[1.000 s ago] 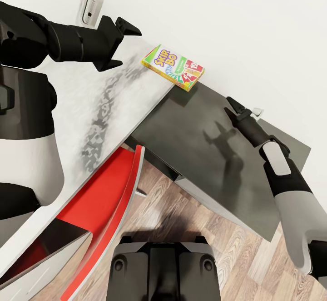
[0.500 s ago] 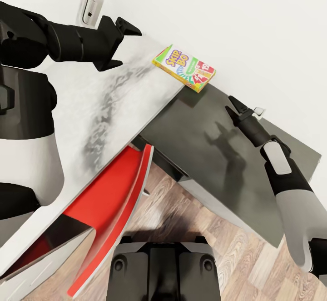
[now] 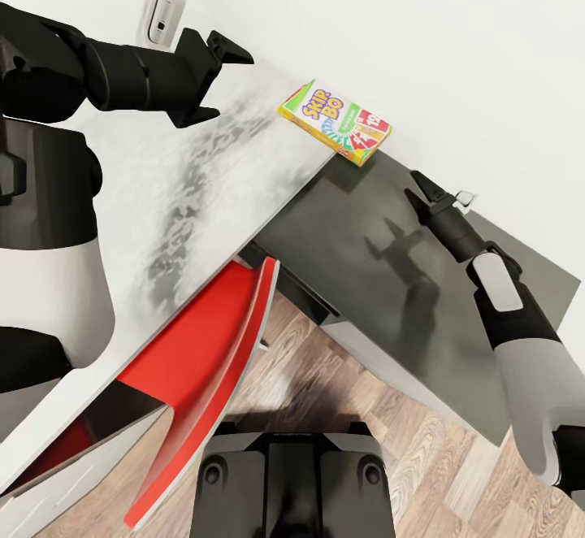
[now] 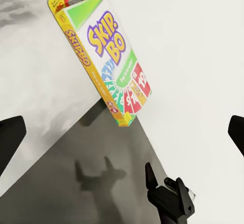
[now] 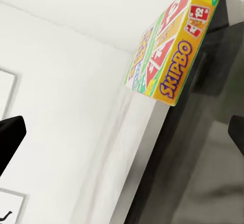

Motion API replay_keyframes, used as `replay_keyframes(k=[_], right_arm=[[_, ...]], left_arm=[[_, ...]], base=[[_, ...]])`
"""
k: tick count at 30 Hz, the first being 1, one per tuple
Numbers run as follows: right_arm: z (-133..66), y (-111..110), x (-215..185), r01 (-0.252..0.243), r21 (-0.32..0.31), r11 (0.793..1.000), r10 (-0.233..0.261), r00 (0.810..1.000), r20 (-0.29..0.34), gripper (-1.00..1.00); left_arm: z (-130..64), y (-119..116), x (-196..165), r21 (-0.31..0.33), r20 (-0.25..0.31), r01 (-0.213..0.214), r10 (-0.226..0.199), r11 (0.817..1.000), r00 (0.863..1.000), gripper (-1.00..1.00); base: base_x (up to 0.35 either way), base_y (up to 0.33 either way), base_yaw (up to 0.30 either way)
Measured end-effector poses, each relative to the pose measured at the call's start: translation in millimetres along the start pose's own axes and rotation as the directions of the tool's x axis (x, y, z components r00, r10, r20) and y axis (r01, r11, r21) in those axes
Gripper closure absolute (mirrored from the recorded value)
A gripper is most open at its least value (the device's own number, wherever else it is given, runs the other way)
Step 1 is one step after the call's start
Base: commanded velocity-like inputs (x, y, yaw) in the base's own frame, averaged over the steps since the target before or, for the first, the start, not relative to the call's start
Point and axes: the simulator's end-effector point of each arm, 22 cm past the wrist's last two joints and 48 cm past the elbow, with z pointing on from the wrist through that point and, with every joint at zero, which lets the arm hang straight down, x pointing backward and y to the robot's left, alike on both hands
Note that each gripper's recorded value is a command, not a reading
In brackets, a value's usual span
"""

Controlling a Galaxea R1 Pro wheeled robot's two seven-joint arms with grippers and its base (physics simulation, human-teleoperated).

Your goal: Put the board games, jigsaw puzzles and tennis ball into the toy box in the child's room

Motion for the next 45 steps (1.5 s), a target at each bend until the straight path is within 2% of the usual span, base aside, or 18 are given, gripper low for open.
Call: replay_keyframes(k=[19, 35, 45], right_arm=[[-0.5, -4.3, -16.4, 0.022, 0.019, 1.000, -0.022, 1.000, 0.008, -1.00], [13.7, -33.1, -36.8, -0.020, 0.083, 0.996, 0.016, 0.999, 0.043, -1.00], [16.4, -40.7, -36.6, -0.036, 0.099, 0.994, 0.031, 0.998, 0.050, -1.00]], left_arm=[[0.3, 0.1, 0.8, -0.001, -0.001, -0.002, 0.002, 1.000, 1.000, -1.00], [0.3, 0.4, 1.0, -0.001, -0.002, -0.002, 0.002, 1.000, 1.000, -1.00], [0.3, 0.4, 1.1, -0.001, -0.002, -0.002, 0.002, 1.000, 1.000, -1.00]], base=[[0.000, 0.000, 0.005], [0.000, 0.000, 0.000], [0.000, 0.000, 0.000]])
